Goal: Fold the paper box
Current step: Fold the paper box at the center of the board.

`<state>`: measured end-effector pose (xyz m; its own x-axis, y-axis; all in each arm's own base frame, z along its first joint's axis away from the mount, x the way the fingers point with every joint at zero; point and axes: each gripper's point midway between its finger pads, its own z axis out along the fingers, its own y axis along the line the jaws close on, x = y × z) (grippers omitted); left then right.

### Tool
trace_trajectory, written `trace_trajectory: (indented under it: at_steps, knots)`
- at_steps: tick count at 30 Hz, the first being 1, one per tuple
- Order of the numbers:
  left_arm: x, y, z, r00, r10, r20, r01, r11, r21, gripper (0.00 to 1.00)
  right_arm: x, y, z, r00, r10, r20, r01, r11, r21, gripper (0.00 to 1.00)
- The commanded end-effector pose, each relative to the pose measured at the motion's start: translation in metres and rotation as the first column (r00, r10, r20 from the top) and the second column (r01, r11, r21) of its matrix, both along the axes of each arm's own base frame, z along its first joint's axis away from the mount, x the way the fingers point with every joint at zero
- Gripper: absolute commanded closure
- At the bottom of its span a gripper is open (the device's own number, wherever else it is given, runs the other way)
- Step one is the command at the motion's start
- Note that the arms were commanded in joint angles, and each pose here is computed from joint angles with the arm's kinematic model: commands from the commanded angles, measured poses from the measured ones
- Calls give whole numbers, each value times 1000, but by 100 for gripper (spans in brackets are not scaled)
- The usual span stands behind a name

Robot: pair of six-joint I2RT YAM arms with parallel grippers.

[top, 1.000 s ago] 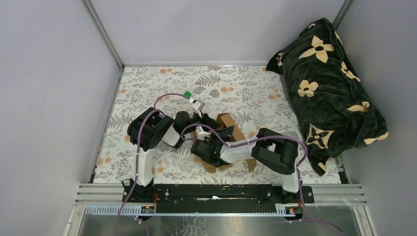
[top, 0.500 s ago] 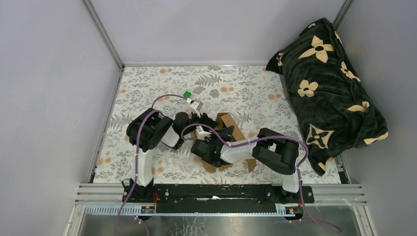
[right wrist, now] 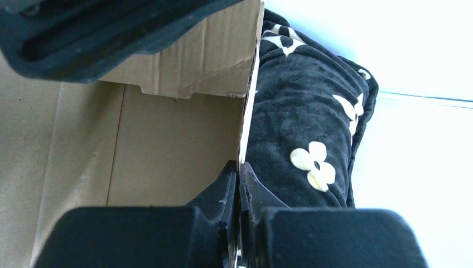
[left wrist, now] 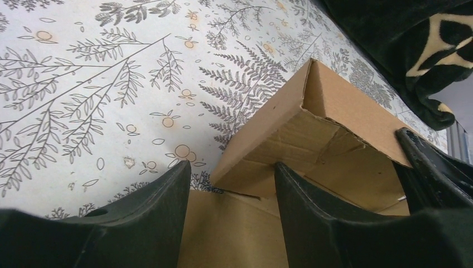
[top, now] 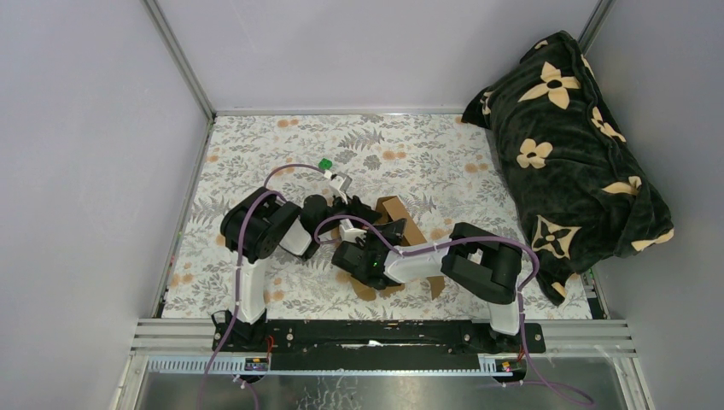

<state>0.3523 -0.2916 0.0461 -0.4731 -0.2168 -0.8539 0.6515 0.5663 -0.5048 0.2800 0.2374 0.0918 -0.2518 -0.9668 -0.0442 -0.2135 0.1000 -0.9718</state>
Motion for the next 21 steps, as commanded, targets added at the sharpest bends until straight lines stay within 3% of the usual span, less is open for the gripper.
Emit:
trace_trajectory:
  at_steps: [1,21]
  knots:
    - [3,-11,22,995,-44,87,50,997,-66,36,1,21,-20,988,89,-127,-74,990,121,100]
    - [5,-27,18,995,-71,67,78,991,-106,39,9,23,-19,981,91,-168,-59,981,185,100]
